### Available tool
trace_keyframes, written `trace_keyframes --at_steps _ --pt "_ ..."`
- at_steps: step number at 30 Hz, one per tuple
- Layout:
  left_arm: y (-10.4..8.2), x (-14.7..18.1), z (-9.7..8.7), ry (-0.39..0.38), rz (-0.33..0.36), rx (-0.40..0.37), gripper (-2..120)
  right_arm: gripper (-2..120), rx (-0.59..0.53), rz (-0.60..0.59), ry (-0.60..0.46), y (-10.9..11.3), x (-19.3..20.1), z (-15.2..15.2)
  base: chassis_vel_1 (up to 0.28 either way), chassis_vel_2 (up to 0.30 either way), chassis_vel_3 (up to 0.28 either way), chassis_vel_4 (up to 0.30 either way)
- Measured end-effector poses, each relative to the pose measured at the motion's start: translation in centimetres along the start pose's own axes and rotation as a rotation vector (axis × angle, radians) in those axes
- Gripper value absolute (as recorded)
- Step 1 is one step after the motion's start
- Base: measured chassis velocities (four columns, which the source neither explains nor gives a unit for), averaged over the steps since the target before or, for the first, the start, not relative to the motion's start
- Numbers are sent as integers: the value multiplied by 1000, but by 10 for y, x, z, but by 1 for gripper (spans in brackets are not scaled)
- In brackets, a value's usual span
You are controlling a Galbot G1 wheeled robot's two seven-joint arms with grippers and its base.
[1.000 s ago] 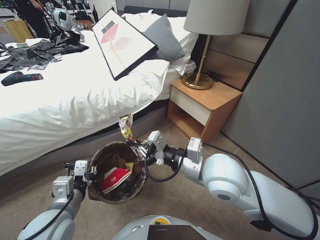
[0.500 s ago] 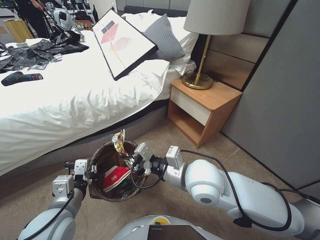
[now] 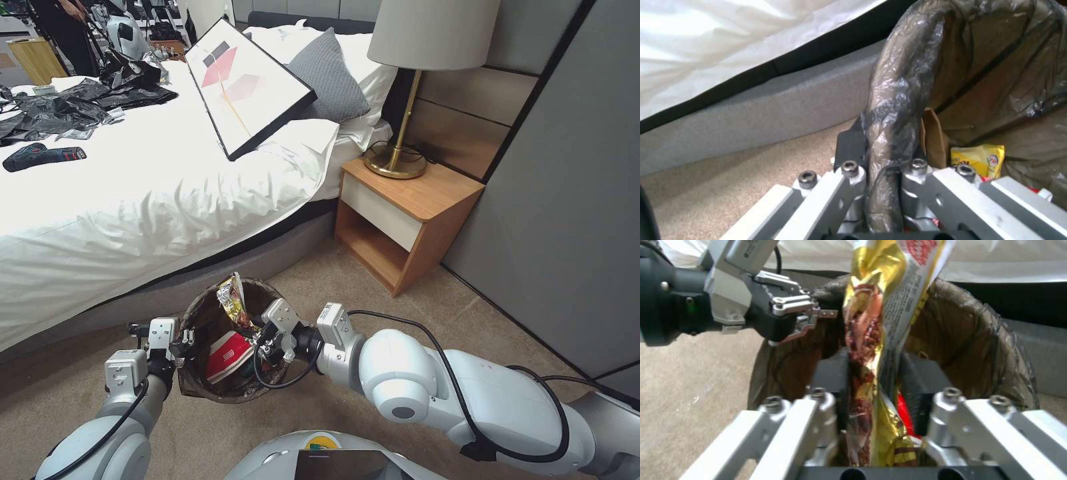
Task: Pick up the trash bin, then pick up the garbage from the floor and place it into the trash bin.
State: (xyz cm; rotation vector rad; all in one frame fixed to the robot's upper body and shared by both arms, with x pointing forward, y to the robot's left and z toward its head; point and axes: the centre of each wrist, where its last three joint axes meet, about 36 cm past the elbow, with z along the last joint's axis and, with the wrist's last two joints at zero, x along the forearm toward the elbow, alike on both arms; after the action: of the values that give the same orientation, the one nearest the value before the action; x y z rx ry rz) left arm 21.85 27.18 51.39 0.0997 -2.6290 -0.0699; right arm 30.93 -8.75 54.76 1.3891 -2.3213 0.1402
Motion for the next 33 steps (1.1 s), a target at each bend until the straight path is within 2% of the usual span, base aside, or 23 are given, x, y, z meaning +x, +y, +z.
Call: trace_keyframes --at_steps 1,3,5,6,8,9,10,13,15,16,18,24,28,31,33 --pt "0 0 0 0 1 0 3 35 -1 2 2 0 -1 0 0 0 0 0" --pt "0 0 0 0 1 0 3 38 -2 0 3 0 -2 0 0 0 0 0" --pt "0 0 0 -1 2 1 3 49 -5 -2 6 1 -3 1 0 0 0 0" --pt "0 0 0 -1 2 1 3 49 -5 -2 6 1 -3 1 0 0 0 0" --pt "0 0 0 0 4 2 3 62 -12 6 12 1 -6 2 0 0 0 0" --pt "0 0 0 0 4 2 3 62 -12 6 12 1 -6 2 0 0 0 0" --pt "0 0 0 0 4 2 3 69 -14 9 14 2 -7 2 0 0 0 0" --pt "0 0 0 1 4 2 3 76 -16 7 14 2 -9 2 0 0 0 0" --pt "0 0 0 1 5 2 3 88 -17 7 13 2 -10 1 0 0 0 0" --pt "0 0 0 1 5 2 3 88 -17 7 13 2 -10 1 0 0 0 0" --pt "0 0 0 2 4 2 3 96 -17 8 10 2 -11 1 0 0 0 0" --pt "1 1 0 5 2 -1 3 100 -17 16 -7 1 -10 -3 0 0 0 0" --pt "1 1 1 7 1 1 3 100 -22 58 -79 -9 -1 -14 0 0 0 0" --pt "1 1 1 9 -2 -1 3 100 -18 117 -191 -23 17 -27 0 0 0 0" --pt "1 1 2 9 -3 -2 3 100 -16 135 -229 -26 21 -29 0 0 0 0"
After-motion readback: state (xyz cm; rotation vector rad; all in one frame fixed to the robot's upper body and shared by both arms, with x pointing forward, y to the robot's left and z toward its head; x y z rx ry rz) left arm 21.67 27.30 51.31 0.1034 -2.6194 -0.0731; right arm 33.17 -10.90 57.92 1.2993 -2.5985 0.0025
